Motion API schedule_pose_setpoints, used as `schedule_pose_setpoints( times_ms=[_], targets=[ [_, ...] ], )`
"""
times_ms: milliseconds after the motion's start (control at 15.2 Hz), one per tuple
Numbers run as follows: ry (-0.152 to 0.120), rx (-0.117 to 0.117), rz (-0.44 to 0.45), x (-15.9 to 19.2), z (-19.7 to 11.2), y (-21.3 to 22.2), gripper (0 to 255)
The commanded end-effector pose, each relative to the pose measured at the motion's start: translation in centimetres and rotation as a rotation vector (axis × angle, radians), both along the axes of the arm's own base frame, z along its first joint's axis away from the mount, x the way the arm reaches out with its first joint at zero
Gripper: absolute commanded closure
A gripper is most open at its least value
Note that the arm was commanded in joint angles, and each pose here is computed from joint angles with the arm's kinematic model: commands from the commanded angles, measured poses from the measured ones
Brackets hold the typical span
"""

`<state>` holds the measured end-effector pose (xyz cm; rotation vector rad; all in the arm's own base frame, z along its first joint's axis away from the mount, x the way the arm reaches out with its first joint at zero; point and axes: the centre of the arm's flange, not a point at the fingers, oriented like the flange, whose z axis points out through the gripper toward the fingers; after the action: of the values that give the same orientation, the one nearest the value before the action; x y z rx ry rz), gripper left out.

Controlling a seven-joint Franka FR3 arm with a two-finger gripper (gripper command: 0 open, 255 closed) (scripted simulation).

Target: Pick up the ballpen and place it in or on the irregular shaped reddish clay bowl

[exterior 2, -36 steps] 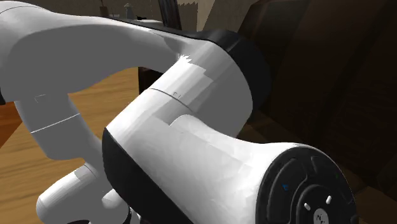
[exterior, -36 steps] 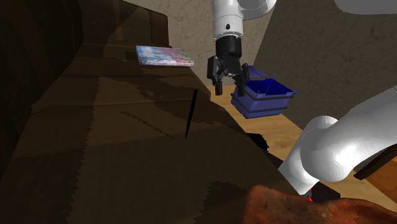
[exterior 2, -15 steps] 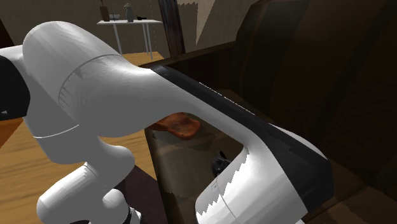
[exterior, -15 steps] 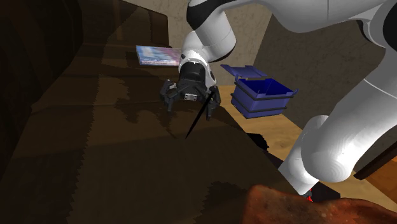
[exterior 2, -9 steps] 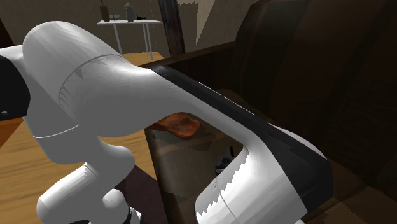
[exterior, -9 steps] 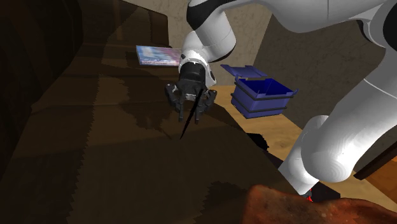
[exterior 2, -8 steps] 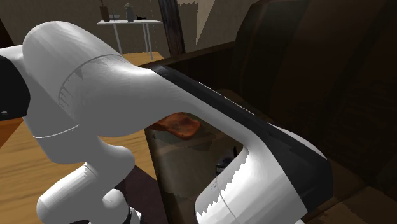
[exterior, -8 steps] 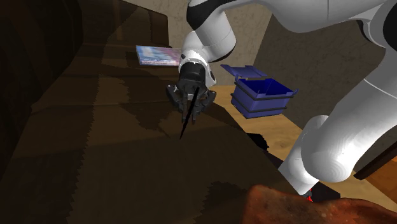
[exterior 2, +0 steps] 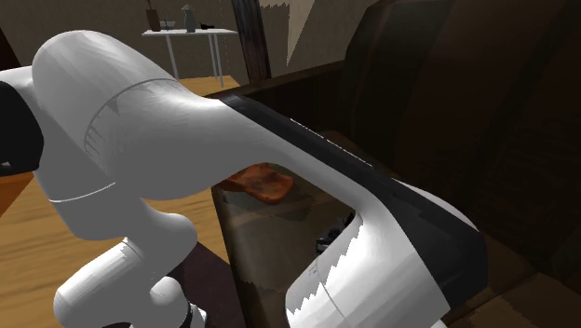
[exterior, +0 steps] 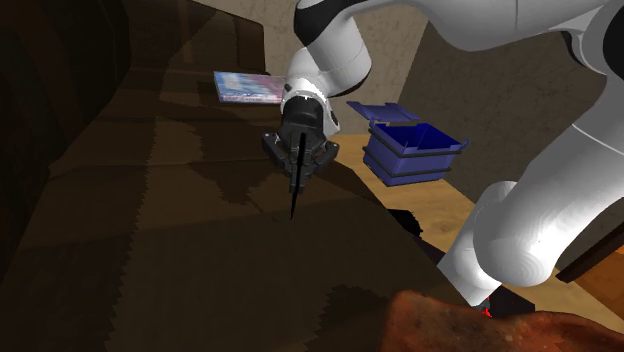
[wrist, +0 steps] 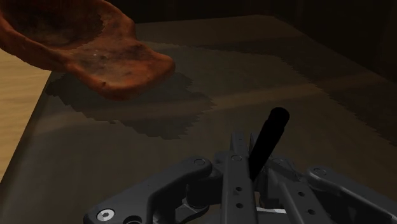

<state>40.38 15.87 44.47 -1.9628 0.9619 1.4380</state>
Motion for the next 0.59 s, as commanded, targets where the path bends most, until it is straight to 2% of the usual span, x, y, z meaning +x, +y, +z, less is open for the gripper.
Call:
schedule_pose_setpoints(
  times_ms=[0, 528],
  targets=[
    [0.000, 0.000, 0.000, 0.0, 0.8, 0.0, 255],
    [0.000, 0.000, 0.000, 0.0, 5.1, 0.0, 255]
  ],
)
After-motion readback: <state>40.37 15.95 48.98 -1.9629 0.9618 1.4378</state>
